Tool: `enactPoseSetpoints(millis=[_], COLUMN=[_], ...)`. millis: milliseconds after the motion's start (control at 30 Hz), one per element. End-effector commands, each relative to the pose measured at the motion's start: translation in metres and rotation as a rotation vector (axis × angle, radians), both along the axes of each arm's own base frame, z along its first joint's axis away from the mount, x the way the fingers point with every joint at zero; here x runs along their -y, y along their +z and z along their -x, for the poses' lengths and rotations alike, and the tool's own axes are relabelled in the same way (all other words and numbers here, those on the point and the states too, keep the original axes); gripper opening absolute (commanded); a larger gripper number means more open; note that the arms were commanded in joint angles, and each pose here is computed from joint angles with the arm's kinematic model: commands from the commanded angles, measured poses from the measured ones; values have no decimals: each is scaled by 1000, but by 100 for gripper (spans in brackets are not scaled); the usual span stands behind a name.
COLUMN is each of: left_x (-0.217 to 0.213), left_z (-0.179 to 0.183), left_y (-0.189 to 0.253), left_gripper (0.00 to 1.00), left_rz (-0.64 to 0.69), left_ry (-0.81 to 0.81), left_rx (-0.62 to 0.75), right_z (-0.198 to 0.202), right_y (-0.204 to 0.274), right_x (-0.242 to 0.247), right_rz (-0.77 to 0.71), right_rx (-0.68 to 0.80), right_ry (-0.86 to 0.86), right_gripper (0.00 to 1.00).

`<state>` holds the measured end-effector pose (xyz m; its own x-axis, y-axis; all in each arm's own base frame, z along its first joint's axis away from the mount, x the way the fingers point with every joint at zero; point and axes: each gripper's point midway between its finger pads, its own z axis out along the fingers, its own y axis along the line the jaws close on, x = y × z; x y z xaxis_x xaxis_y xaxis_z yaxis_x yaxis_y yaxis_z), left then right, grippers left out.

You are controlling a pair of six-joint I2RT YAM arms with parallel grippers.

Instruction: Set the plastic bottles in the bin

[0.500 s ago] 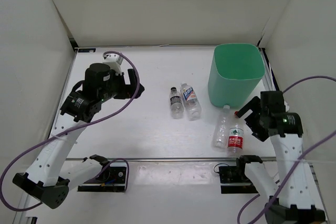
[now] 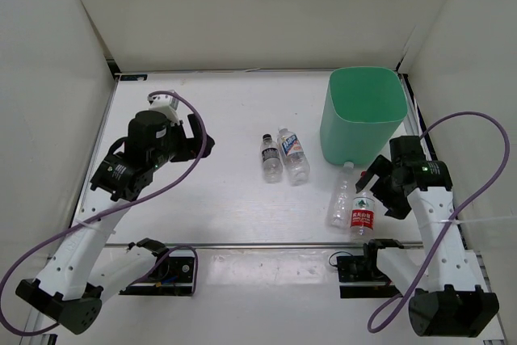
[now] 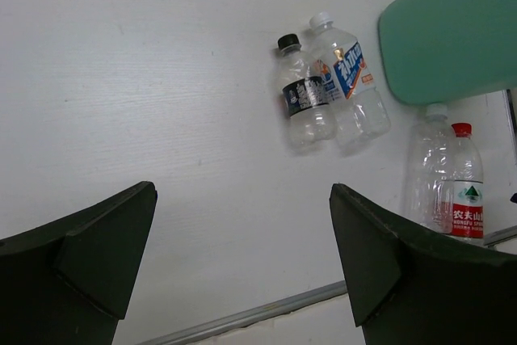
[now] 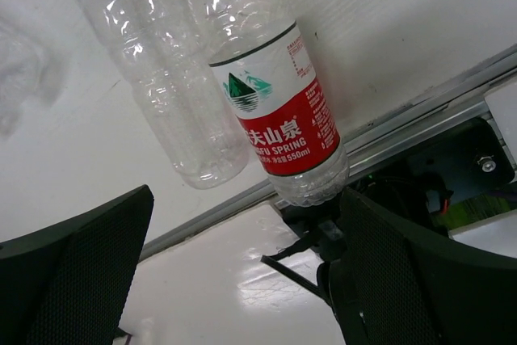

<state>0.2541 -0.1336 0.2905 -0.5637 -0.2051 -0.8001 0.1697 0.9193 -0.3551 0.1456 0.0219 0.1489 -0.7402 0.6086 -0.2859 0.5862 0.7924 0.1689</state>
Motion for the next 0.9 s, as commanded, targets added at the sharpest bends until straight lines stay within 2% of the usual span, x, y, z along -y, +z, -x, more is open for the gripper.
enactPoseSetpoints(millis=[0,67,267,367,667,867], left_x=[-2,-2,2,5,8,10], left_z=[2,3,0,-3,-6,-7], left_y=[-7,-12,-18,-15,-12,-21], left_gripper=[100,100,100,100,100,100], left_rz=[31,36,37,33,30,21], left_ry=[37,44,41,28,15,8], left_rx=[-19,-34,-60,-59,-57,-85], right_z=[-9,-13,-14,-14,-17,-7], right_y=[-7,-9,-47,-62,-80,-98], right_x=[-3,-4,-1,2,10,11], right_rz=[-3,-12,5,9,-14,-104], right_rx=[21,36,-142,-183,-240,-302], right_ry=[54,30,-26,-85,-196,-292], right_gripper=[100,100,100,100,100,100])
